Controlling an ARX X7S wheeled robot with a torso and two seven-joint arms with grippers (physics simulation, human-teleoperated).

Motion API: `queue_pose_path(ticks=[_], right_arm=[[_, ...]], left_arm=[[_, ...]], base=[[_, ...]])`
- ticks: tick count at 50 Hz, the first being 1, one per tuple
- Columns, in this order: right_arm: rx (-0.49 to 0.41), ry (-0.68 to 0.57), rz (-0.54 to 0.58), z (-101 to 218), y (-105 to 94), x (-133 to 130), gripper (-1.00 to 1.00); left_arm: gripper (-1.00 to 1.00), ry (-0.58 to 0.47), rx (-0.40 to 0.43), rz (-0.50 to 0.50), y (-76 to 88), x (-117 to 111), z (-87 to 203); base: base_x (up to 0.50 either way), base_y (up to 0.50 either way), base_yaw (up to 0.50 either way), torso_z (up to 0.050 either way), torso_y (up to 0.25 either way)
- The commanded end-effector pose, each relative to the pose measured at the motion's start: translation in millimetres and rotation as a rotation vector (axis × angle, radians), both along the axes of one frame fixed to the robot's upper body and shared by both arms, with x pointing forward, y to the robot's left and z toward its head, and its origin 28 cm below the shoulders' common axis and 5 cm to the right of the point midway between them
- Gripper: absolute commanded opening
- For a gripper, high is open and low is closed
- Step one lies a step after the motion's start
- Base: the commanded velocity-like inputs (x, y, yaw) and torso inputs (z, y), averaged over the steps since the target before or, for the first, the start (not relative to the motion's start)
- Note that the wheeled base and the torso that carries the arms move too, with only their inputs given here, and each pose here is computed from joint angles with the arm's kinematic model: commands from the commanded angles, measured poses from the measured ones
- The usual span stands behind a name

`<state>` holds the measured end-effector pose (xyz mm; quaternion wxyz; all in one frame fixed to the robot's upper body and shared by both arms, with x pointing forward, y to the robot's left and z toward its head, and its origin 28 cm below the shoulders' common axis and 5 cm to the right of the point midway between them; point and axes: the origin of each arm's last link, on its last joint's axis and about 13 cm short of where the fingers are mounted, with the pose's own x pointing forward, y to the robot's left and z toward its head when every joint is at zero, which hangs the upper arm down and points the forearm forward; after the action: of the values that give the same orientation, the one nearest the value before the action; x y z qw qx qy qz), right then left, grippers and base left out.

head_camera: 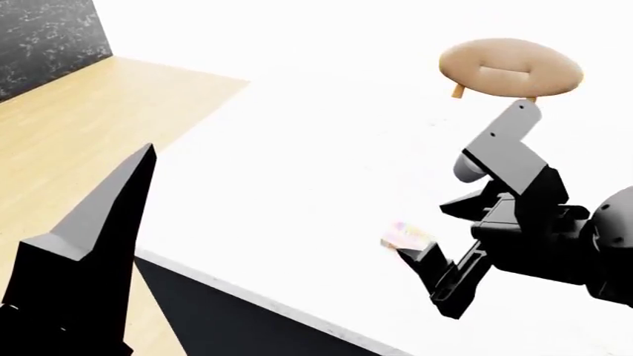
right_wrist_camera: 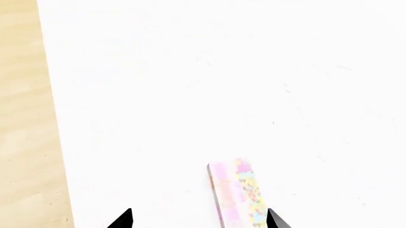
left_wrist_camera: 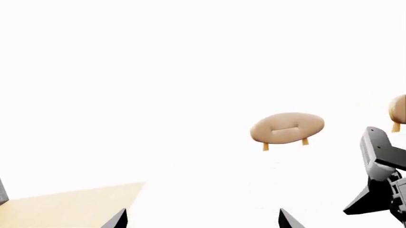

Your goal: Pick the bar from the counter and place it in the cabinet.

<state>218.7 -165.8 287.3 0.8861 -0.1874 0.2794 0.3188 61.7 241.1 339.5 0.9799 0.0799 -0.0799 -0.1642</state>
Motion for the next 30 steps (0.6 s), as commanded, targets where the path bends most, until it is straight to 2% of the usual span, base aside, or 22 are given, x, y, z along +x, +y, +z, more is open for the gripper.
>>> queue_pose_path(ticks=[1,16,30], right_arm=[[-0.005,0.001,-0.034,-5,-2.3,13,1.00],[-0.028,0.086,0.002,-29,5.6,28,1.00],[-0.049,0.097,-0.024,-32,3.3,34,1.00]], left_arm=[[1.00,0.000,0.003,-0.001,-0.4,0,0],[1.00,0.005,0.003,0.002,0.0,2,0],[1.00,0.004,0.000,0.003,0.6,1,-1]], base=[[0.00,0.00,0.00,0.000,0.000],[0.00,0.00,0.00,0.000,0.000],[0.00,0.00,0.00,0.000,0.000]])
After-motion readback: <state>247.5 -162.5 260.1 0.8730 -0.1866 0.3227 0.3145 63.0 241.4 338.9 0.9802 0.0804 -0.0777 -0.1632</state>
